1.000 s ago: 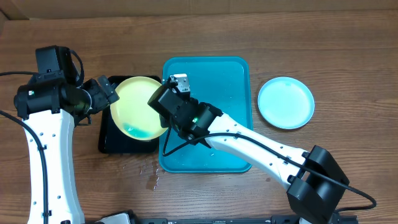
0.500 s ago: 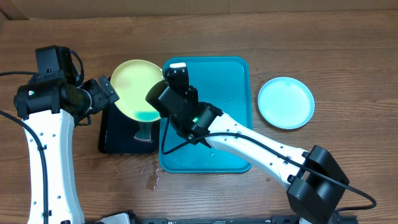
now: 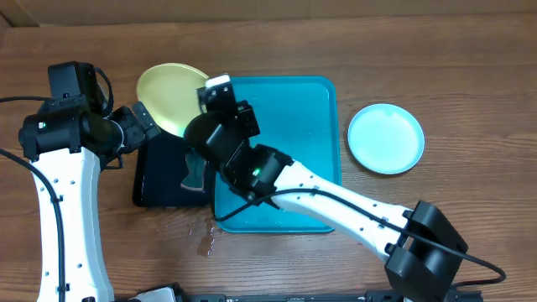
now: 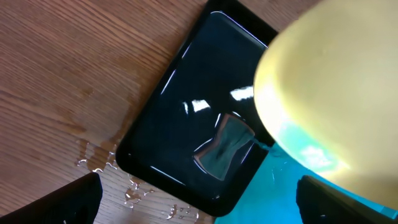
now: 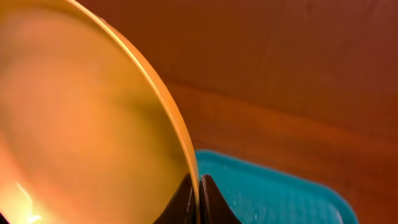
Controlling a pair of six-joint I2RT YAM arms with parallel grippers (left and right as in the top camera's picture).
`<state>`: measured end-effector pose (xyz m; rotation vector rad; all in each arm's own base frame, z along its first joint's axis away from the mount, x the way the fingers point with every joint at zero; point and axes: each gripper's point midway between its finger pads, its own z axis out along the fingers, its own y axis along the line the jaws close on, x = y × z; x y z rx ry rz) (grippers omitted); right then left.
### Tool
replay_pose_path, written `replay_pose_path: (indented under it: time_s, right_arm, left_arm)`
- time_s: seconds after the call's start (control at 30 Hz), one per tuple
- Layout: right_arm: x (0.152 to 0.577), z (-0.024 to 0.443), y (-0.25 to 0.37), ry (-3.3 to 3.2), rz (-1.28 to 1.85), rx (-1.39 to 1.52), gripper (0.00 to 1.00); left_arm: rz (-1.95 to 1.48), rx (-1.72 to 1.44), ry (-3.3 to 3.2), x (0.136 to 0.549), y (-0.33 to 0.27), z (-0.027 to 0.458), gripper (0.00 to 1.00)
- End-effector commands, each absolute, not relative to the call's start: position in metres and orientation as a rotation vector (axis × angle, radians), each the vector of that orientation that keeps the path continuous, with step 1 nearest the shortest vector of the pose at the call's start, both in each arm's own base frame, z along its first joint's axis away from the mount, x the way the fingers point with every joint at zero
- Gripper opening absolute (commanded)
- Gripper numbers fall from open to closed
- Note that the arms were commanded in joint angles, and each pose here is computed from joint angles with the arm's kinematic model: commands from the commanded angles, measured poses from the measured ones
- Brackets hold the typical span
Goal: Clean dirty plates on tray and stack at the side
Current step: 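Lift the yellow plate by its rim with the right gripper and tilt it, then hold the yellow plate tilted over the black tray to drain water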
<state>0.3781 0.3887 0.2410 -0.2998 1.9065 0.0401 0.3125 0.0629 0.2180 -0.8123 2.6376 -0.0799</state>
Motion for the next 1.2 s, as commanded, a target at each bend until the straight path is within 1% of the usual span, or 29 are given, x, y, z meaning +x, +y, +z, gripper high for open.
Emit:
replay_pose_path:
  time_s: [0.0, 0.27, 0.47, 0.63, 0.87, 1.17]
  right_arm:
    - [0.373, 0.285, 0.382, 1.774, -0.109, -0.319, 0.04]
    - [0.358, 0.336, 0.380, 1.604, -0.239, -0.241, 0.04]
    - [0.349, 0.354, 0.387, 1.549, -0.243, -0.248, 0.04]
    - [0.341, 0.375, 0.377, 1.506, -0.283, -0.165, 0.04]
    - [0.332, 0.392, 0.380, 1.462, -0.270, -0.163, 0.04]
    - [0.332, 0.392, 0.381, 1.459, -0.284, -0.183, 0.04]
  left_arm:
    - [-0.089, -0.825, 2.608, 0.315, 0.064, 0.226, 1.00]
    - [-0.090, -0.825, 2.608, 0.315, 0.064, 0.226, 1.00]
    - [-0.090, -0.825, 2.608, 0.315, 0.064, 0.226, 1.00]
    - [-0.090, -0.825, 2.608, 0.315, 0.064, 0.226, 1.00]
    - [-0.090, -0.825, 2.608, 0.315, 0.064, 0.226, 1.00]
    - [-0.090, -0.825, 2.608, 0.315, 0.064, 0.226, 1.00]
